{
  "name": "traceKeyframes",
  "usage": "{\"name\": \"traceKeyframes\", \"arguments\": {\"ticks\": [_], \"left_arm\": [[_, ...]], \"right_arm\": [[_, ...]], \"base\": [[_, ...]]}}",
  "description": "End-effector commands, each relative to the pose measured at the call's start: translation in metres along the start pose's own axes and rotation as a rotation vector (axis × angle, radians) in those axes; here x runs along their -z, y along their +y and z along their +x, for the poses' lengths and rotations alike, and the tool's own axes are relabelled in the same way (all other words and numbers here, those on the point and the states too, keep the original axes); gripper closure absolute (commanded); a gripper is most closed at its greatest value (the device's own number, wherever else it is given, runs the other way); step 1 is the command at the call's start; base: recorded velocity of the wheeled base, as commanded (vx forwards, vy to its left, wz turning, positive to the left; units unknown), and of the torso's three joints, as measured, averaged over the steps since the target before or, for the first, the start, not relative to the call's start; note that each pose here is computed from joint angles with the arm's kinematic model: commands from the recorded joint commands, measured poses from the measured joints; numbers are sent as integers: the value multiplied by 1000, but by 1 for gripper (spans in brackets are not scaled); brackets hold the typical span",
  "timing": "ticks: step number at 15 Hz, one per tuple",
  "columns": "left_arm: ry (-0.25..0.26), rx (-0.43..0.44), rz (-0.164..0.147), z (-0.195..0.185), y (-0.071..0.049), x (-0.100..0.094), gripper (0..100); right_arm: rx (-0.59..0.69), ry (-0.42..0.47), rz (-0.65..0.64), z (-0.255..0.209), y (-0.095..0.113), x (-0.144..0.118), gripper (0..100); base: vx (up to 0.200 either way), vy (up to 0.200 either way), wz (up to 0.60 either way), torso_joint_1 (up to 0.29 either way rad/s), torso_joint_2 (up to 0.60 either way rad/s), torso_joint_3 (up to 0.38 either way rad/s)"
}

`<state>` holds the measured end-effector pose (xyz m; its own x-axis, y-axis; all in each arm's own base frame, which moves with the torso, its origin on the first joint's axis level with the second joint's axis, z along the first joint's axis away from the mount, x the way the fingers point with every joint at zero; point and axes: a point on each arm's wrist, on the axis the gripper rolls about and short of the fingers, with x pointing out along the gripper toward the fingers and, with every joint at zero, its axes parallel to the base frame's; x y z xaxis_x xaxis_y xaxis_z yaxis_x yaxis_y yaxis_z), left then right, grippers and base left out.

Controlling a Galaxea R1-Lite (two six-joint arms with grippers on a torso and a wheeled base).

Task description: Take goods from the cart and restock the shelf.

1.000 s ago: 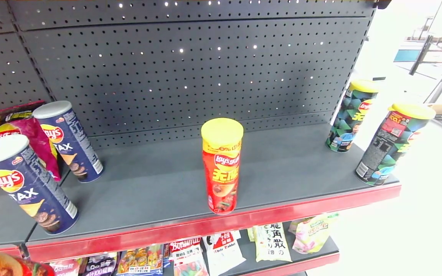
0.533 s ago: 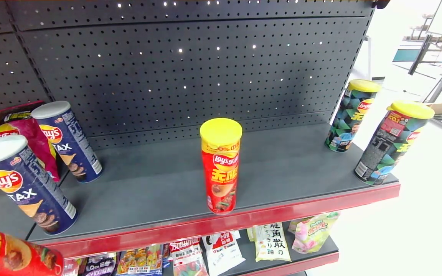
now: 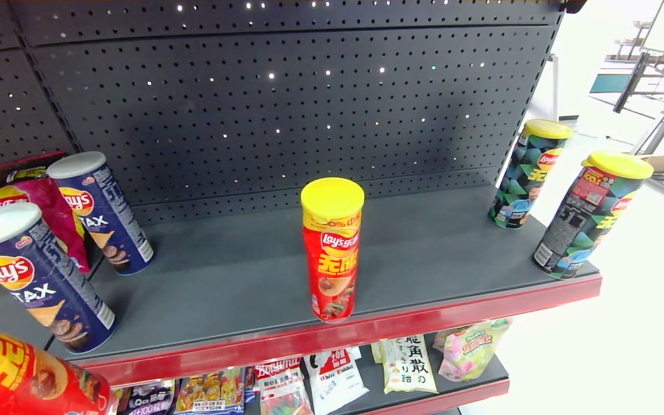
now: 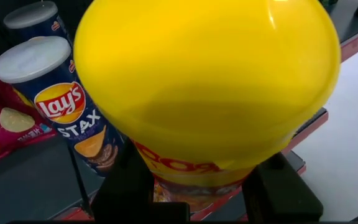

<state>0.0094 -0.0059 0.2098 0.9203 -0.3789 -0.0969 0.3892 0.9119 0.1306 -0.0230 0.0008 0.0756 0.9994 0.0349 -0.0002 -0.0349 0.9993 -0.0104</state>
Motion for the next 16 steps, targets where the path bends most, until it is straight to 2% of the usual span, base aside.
{"name": "traceKeyframes", "arguments": {"ticks": [1,5,9,11,13,16], "left_arm": [[0,9,0,0,0,0,100],[2,17,-1,1,0,0,100],[44,22,-8,13,2,-3,100],[70,24,-16,32,6,-7,100],[76,12,-40,52,10,-12,100],[61,18,-34,82,14,-27,100]], "right_arm": [[0,3,1,0,0,0,0],[0,3,3,0,0,0,0],[0,3,3,0,0,0,0],[0,3,3,0,0,0,0],[0,3,3,0,0,0,0],[0,3,3,0,0,0,0]], "base": [[0,0,0,0,0,0],[0,0,0,0,0,0],[0,0,0,0,0,0],[0,0,0,0,0,0],[0,0,0,0,0,0],[0,0,0,0,0,0]]}}
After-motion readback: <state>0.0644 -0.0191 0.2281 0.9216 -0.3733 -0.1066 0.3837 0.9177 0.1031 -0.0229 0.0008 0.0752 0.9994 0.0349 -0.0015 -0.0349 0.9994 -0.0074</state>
